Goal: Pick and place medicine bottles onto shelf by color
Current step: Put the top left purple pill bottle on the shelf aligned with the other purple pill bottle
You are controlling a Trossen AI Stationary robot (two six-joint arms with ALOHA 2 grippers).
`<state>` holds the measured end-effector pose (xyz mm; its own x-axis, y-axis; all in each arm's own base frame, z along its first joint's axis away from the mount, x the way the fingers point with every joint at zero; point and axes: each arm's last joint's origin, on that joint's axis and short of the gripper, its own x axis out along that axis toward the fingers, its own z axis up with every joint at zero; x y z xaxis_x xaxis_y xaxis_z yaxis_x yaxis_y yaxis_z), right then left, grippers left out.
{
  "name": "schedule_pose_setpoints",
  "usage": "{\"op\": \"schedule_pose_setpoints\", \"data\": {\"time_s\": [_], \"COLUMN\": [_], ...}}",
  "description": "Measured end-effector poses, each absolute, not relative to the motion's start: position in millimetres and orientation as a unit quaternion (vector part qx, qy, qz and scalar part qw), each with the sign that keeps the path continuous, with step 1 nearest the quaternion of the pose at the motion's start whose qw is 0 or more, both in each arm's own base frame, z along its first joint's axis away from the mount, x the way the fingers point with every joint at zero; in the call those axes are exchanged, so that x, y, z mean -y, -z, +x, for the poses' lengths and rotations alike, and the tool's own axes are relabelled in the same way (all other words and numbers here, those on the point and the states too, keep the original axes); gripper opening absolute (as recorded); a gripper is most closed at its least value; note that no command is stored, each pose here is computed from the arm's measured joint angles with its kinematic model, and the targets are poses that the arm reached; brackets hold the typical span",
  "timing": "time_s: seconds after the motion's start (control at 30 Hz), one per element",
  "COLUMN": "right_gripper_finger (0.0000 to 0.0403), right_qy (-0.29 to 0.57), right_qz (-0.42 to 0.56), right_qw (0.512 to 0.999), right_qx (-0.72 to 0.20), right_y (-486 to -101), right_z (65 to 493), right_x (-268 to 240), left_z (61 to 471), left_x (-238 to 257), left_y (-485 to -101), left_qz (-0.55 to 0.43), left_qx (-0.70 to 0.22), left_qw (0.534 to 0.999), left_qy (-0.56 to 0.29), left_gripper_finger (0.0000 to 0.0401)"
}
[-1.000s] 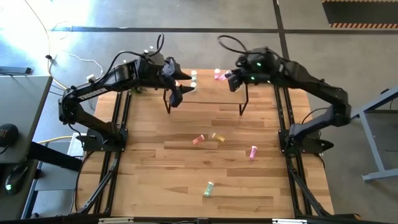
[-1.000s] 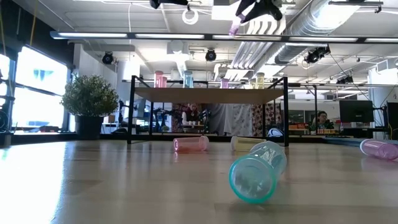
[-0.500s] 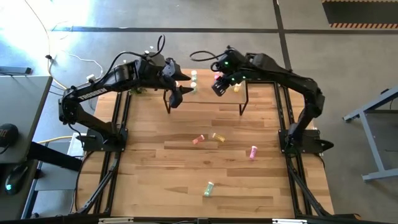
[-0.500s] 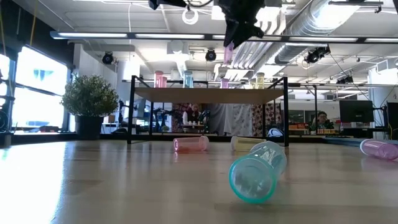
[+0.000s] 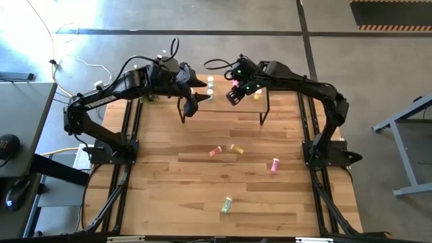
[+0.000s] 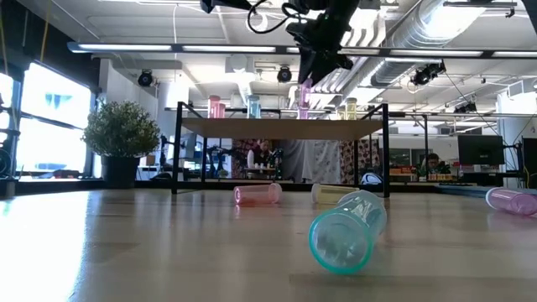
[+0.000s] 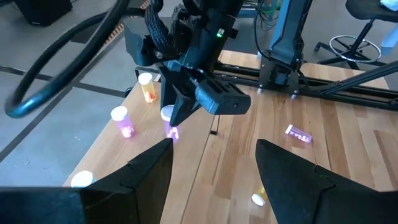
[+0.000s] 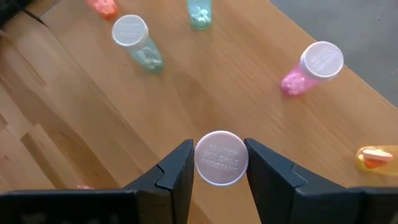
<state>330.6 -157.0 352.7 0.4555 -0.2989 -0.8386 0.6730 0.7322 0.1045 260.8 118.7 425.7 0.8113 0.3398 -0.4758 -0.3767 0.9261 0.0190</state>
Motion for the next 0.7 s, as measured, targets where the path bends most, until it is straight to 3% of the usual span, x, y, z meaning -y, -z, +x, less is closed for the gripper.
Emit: {"op": "schedule_pose_setpoints", "data": {"time_s": [0.7], "right_gripper_finger": [0.0128], "right_qy": [0.301], "right_qz": [0.184], "right_qw": [0.824], "right_qx": [-0.444], "right_y": [-330.5], "right_z": [336.9], "right_x": [164.6], "left_z": [260.8], "left_x": [-118.7], "left_y": [-425.7], "left_qz": [-0.038], "left_qx": [-0.243], "left_qw": [0.951], "left_qy": [-0.188], "left_gripper_finger": [0.0220]}}
